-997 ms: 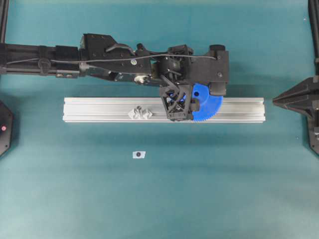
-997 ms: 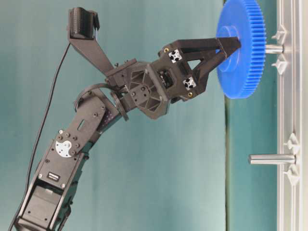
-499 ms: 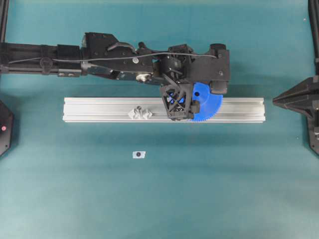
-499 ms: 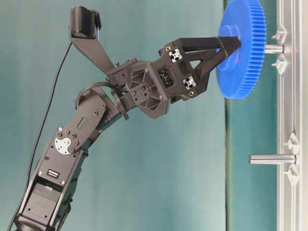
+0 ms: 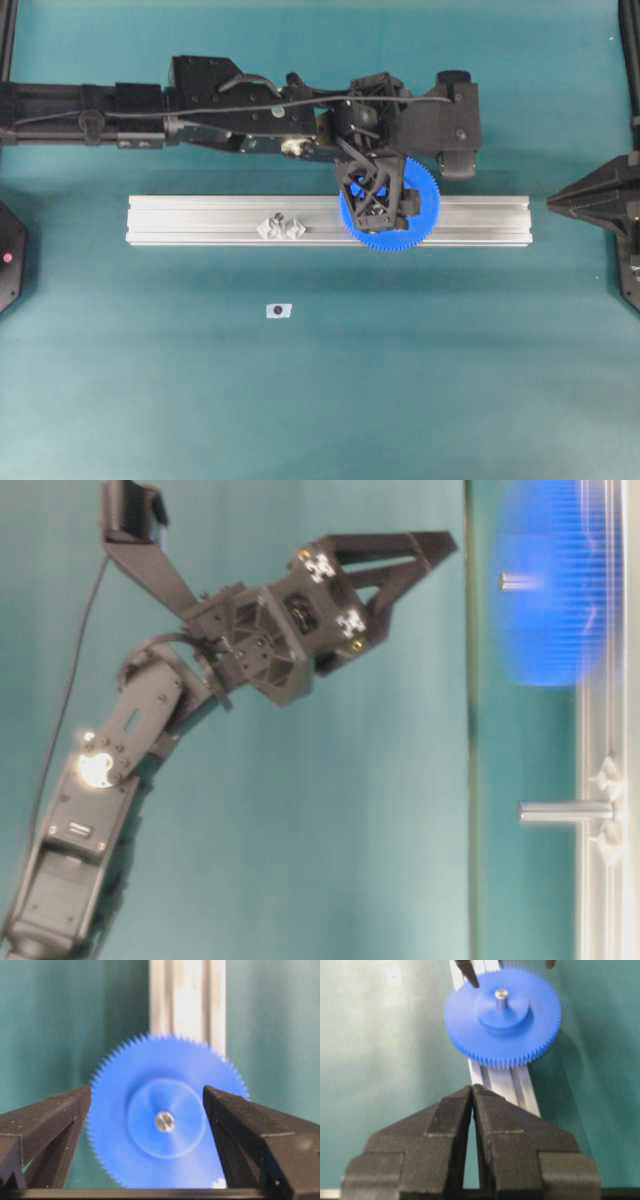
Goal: Find the location of the shaft and insert the large gear.
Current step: 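Open the left gripper and pull it back from the gear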
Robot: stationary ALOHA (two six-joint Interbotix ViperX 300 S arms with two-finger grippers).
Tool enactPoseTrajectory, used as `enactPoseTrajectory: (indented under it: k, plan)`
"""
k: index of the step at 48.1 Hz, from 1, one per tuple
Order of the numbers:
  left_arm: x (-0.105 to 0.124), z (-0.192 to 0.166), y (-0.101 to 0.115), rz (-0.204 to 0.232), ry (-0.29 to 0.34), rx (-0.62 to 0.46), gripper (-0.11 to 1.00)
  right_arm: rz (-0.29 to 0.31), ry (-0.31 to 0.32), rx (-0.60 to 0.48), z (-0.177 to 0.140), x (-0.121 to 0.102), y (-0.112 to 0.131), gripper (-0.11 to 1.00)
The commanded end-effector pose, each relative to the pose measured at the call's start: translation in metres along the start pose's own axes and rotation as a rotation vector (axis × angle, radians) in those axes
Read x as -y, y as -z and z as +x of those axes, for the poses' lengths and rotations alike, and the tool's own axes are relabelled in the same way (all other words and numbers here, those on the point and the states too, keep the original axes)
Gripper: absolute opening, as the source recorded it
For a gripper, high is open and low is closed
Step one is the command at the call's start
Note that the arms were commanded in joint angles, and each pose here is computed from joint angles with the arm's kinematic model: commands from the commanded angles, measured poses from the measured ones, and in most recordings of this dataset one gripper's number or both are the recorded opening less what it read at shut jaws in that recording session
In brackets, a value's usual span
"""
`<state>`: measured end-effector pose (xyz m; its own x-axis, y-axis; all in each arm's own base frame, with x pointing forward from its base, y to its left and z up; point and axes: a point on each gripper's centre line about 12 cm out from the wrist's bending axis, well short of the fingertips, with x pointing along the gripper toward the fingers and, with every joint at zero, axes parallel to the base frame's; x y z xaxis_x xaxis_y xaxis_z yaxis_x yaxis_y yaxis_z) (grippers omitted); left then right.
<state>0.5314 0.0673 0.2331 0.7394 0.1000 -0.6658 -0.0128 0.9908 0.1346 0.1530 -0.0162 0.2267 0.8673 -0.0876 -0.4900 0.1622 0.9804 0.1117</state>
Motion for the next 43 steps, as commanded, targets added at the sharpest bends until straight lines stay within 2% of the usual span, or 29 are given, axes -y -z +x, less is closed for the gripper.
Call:
enactPoseTrajectory:
  k: [1, 12, 23, 28, 38, 43]
  plan:
    - [-0.002, -0.024, -0.022, 0.004, -0.009, 0.062, 0.91, 0.008, 0.001, 0.017, -0.001, 0.0, -0.005, 0.14]
    - [0.001, -0.033, -0.022, 0.002, -0.005, 0.06, 0.91, 0.007, 0.0, 0.022, -0.002, 0.0, -0.005, 0.14]
    - [0.019, -0.039, -0.018, 0.001, 0.026, 0.034, 0.91, 0.007, 0.0, 0.022, -0.002, 0.0, -0.005, 0.14]
    - [0.027, -0.047, -0.016, 0.014, 0.038, 0.025, 0.91, 0.007, 0.0, 0.022, -0.002, 0.0, -0.005, 0.14]
    - [0.036, -0.07, -0.007, 0.019, 0.051, 0.035, 0.91, 0.007, 0.0, 0.02, -0.002, 0.0, -0.005, 0.14]
    - [0.036, -0.09, -0.01, 0.001, 0.049, 0.078, 0.91, 0.007, -0.001, 0.02, -0.002, 0.0, -0.005, 0.14]
